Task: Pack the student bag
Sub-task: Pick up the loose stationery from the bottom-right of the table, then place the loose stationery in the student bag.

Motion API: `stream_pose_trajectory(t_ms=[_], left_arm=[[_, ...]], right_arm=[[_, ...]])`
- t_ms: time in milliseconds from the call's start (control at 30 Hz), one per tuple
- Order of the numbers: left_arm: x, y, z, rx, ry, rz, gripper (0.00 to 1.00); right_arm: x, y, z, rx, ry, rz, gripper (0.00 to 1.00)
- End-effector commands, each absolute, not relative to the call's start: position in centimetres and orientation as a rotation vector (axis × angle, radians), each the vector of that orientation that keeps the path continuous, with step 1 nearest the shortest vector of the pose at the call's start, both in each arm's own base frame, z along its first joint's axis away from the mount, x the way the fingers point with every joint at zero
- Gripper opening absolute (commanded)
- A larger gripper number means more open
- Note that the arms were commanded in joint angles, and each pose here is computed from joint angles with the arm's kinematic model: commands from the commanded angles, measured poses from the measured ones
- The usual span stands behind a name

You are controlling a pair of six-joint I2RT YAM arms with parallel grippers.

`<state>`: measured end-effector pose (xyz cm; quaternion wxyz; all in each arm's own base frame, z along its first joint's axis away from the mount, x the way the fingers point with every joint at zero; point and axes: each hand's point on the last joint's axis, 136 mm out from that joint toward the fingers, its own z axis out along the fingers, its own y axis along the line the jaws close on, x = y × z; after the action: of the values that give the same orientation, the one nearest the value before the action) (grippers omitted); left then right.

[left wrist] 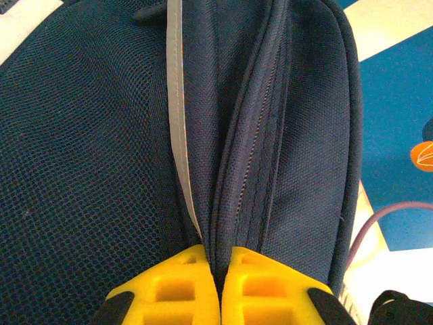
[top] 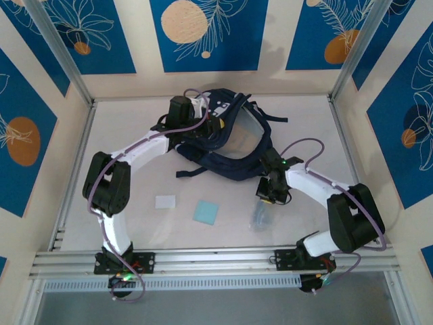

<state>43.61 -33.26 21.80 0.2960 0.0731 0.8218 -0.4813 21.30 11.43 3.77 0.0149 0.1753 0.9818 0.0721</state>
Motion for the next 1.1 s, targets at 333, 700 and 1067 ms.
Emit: stream_pose_trajectory(t_ms=[333, 700, 1067], left_arm=[[43.6, -32.4, 27.0, 0.253, 2.037, -1.288, 0.0], [42.6, -33.3, 27.8, 0.267, 2.025, -1.337, 0.0], [41.2, -35.3, 29.7, 0.395, 1.976, -1.417, 0.0]], right_arm=[[23.0, 11.8, 16.3, 0.502, 2.804, 0.722, 0.0], [36.1, 14.6, 21.0, 0.466, 2.444, 1.033, 0.0], [47.9, 20.9, 15.9, 0.574, 2.389, 1.285, 0.0]])
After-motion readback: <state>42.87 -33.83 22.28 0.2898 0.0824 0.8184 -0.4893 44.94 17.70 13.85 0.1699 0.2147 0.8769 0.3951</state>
